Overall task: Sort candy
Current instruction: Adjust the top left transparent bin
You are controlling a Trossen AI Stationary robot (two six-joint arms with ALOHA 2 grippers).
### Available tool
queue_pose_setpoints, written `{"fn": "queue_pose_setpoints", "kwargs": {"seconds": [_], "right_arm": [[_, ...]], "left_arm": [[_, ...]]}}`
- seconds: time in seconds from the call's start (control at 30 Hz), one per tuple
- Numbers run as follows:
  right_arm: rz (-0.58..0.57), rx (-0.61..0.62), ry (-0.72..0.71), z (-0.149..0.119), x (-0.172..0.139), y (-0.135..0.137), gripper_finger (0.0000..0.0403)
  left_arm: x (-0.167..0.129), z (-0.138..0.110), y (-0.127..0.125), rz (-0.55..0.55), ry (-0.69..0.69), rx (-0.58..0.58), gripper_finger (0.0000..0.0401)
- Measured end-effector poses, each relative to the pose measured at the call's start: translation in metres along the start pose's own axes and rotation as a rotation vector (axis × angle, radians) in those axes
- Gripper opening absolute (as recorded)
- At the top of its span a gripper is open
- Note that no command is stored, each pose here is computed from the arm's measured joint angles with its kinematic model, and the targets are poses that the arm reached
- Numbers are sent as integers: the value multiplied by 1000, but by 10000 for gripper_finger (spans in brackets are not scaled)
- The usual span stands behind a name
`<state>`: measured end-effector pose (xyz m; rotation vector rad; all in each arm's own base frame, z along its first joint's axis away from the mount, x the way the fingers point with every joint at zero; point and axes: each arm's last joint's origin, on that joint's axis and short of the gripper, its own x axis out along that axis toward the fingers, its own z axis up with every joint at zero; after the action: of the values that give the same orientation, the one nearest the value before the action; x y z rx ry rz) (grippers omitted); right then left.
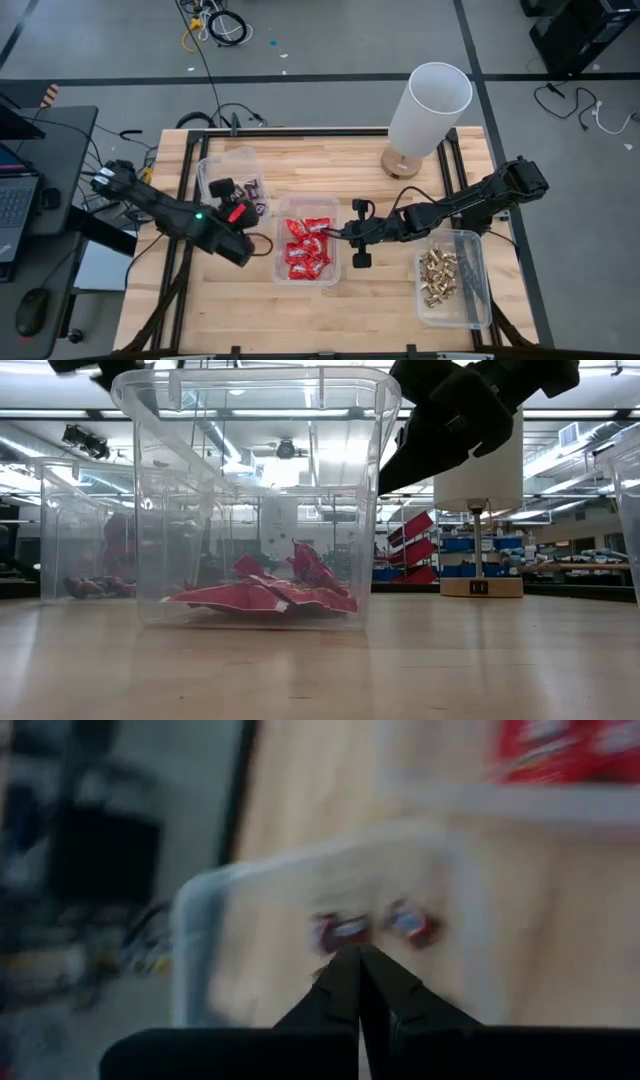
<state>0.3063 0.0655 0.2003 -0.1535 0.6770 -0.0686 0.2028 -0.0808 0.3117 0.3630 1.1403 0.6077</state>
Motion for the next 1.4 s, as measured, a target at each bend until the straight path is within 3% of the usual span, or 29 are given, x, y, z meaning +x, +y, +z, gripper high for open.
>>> {"fn": "queue_pose_setpoints", "kwargs": {"seconds": [0.23, 0.33, 0.57, 0.7, 1.4], "right_arm": [[0, -1, 0, 0, 0, 0, 0], [0, 0, 0, 0, 0, 0, 0], [0, 0, 0, 0, 0, 0, 0], [0, 2, -1, 0, 0, 0, 0], [-4, 5, -11, 1, 0, -2, 0]], "left_arm": [[-28, 3, -22, -442, -170, 164, 0], [-28, -4, -36, -496, -181, 176, 0], [3, -24, -50, -278, -132, -47, 0], [13, -28, -56, -227, -171, -146, 0], [27, -49, -50, -107, -45, -183, 0]]}}
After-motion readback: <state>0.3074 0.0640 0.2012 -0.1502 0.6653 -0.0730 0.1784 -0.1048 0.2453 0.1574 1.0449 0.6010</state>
